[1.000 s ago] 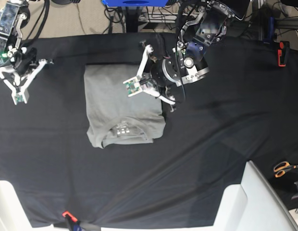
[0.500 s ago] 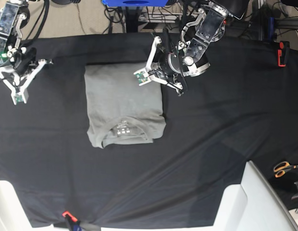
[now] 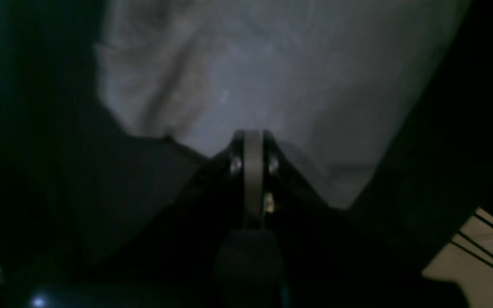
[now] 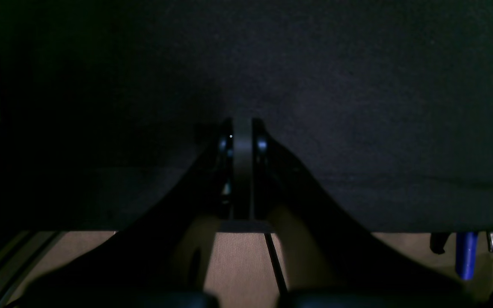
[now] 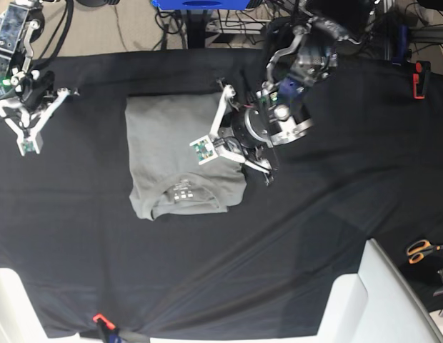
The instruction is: Fold the T-shirt properly
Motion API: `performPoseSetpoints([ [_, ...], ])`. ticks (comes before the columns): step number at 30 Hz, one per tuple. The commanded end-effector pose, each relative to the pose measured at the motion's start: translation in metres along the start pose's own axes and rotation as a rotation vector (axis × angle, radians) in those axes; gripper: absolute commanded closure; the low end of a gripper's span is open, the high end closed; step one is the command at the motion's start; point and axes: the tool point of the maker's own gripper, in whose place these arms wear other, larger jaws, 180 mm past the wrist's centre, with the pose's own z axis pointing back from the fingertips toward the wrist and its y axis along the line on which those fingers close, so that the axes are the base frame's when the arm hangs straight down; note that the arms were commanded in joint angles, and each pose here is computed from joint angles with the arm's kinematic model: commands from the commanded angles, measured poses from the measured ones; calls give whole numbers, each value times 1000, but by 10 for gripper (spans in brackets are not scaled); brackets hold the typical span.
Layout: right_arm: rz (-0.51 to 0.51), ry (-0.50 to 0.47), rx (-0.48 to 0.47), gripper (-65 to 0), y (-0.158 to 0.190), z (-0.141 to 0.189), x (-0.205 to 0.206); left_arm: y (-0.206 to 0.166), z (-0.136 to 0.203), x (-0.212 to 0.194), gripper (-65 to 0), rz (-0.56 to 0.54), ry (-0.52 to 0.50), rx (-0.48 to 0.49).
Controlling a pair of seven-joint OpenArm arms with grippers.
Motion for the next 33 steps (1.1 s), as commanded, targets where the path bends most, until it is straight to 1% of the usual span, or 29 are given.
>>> performPoseSetpoints([
  [1, 9, -36, -15, -2, -6, 5, 11, 2, -1, 5, 0, -1, -15, -2],
  [4, 8, -36, -16, -2, -7, 5, 11, -14, -18, -17, 0, 21, 39, -60],
  [8, 8, -36, -18, -2, -8, 5, 11, -28, -35, -40, 0, 63, 54, -116],
  [10, 8, -36, -18, -2, -8, 5, 11, -24, -35, -40, 0, 66, 41, -107],
  [13, 11, -38, -15, -2, -6, 5, 12, 4, -18, -19, 0, 70, -21, -28],
  [17, 23, -64, -25, -2, -6, 12, 19, 43, 21, 10, 0, 51, -79, 111],
  [19, 38, -77, -28, -2, -5, 16, 22, 57, 42, 14, 0, 49, -90, 172],
  [20, 63, -89, -22, -2, 0, 18, 27, 60, 47, 8, 0, 57, -77, 188],
  [23, 146, -113, 22, -2, 27, 24, 34, 56, 49, -36, 0, 131, 6, 189],
  [27, 244, -138, 108, -2, 71, 26, 43, 27, 52, -127, 0, 289, 190, 153],
  [29, 292, -136, 154, -2, 94, 26, 43, 14, 59, -169, 0, 355, 254, 146],
  [31, 332, -135, 201, -2, 117, 27, 39, -2, 66, -206, 0, 432, 281, 145],
  [33, 330, -137, 216, -2, 129, 27, 38, -11, 73, -230, 0, 491, 284, 159],
])
